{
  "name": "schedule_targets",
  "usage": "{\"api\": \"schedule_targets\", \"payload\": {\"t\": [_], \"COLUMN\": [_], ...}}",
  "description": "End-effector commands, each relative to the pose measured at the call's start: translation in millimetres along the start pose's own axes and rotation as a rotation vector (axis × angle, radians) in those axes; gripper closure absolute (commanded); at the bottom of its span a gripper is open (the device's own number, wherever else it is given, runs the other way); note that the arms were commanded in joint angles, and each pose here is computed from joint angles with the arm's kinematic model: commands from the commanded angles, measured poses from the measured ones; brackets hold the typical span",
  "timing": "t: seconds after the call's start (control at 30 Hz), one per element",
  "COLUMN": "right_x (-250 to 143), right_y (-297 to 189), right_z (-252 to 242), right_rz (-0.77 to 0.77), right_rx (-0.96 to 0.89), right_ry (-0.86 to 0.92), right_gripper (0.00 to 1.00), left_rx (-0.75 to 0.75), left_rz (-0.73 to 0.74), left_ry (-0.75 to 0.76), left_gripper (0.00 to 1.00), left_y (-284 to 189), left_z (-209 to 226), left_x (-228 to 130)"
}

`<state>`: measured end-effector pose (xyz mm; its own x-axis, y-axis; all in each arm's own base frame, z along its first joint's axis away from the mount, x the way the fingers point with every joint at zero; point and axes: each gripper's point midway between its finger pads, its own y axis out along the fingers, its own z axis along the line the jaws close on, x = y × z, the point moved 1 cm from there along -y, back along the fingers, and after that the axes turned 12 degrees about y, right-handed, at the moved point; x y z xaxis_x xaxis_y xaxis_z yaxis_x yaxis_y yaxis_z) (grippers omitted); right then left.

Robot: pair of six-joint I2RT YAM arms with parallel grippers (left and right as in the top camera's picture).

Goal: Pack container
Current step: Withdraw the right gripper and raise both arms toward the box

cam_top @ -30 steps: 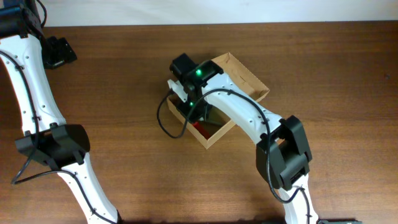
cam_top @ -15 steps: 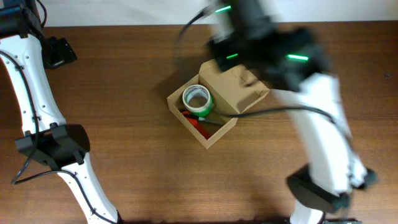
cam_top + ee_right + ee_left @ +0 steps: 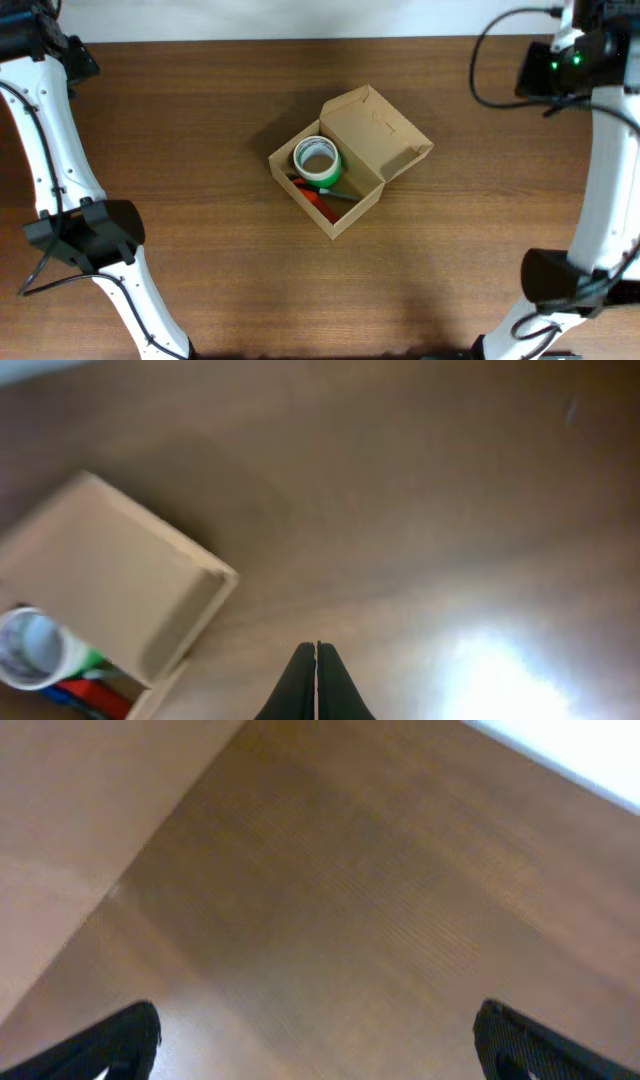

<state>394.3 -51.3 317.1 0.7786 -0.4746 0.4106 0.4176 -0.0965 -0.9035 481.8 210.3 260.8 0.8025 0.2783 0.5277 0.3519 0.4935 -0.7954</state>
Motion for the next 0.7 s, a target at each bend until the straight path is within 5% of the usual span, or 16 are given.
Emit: {"api": "schedule_targets", "payload": {"t": [0.0, 0.2, 0.3, 0.47, 0.67], "right_x": [-19.1, -75.3, -112.9, -159.7, -173.0], "right_y": [41.8, 127.1, 162.1, 196.8, 213.4], "right_z": [-5.8, 4.2, 21.1, 44.3, 77.1], "right_rz": [0.152, 0.359, 0.438, 0.492, 0.440], "right_rx": [0.036, 0.064, 0.103, 0.136, 0.221], "right_ry": [0.065, 0.063, 0.048, 0.043, -0.012], "right_gripper": [0.96, 0.96, 0.96, 0.96, 0.95], "left_rx": [-0.197, -0.482, -0.573, -0.613, -0.622], "left_rz": [-0.015, 0.097, 0.102, 0.140, 0.115], "left_ry": [-0.001, 0.042, 0.233, 0.380, 0.453], "left_gripper": [0.00, 0.00, 0.00, 0.17, 0.18], "left_y": [-10.3, -25.5, -32.5, -37.5, -49.8], "left_z": [-26.8, -69.9, -88.4, -114.0, -144.8], "left_x": [2.8, -24.6, -37.3, -55.2, -57.7]}}
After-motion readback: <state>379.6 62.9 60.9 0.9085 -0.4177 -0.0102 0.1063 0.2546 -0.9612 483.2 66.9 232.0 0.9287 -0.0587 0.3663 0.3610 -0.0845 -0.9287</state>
